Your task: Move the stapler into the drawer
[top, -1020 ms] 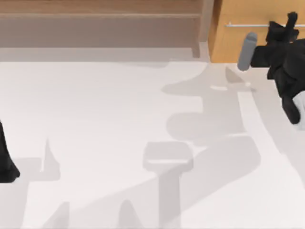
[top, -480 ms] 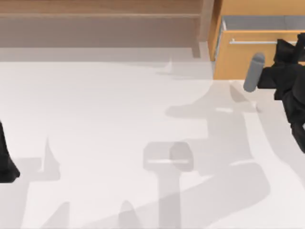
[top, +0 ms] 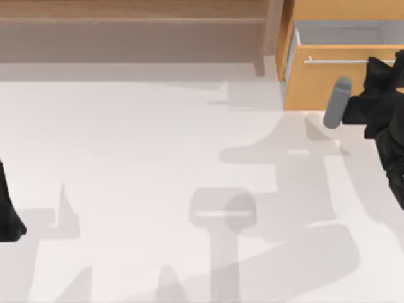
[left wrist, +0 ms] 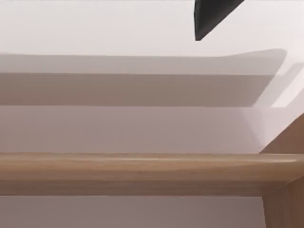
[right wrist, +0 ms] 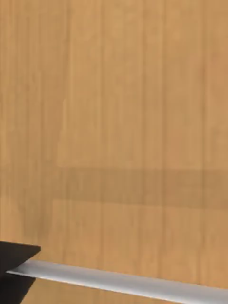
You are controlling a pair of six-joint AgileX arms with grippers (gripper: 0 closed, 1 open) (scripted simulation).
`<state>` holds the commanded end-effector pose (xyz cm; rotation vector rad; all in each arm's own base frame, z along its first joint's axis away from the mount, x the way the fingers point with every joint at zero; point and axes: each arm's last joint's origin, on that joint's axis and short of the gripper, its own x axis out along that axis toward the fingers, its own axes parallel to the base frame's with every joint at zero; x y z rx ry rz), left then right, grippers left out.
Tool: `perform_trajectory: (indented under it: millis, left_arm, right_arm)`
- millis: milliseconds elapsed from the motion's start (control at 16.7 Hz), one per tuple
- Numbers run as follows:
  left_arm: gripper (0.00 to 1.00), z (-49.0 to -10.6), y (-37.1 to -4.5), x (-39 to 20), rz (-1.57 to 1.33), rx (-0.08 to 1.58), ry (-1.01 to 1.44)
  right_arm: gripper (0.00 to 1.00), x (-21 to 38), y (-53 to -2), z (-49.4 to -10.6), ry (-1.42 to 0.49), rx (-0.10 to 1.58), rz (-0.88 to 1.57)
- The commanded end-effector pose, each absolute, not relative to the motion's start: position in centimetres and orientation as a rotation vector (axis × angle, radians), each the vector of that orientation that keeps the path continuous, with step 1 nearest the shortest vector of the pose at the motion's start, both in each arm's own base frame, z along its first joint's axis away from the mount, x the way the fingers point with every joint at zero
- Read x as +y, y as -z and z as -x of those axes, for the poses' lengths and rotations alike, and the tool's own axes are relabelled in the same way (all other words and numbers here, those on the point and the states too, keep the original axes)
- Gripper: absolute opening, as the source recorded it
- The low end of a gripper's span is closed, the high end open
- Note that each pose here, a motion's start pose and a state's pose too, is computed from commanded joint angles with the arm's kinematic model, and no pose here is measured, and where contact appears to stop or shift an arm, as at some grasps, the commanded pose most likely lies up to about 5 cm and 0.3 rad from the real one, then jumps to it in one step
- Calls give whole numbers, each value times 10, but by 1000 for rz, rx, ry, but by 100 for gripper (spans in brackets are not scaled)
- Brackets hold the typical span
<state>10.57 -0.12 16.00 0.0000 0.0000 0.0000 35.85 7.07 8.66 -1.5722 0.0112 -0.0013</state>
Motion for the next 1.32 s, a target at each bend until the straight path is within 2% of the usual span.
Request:
perform_trajectory:
  millis: [360,780,1140,1320]
  left_arm:
    - [100,-106,-160,-1,0,0,0]
    - [100,-106,-160,-1,0,0,0]
    - [100,-106,-160,-1,0,0,0]
    - [100,-106,-160,-1,0,0,0]
  right_arm:
    - [0,69,-86,-309,0,23,1572]
    - [0,69,-88,-302,11,15,1568]
    - [0,69,-84,-255,-4,31,1573]
    - [0,69,-87,-243,4,19,1569]
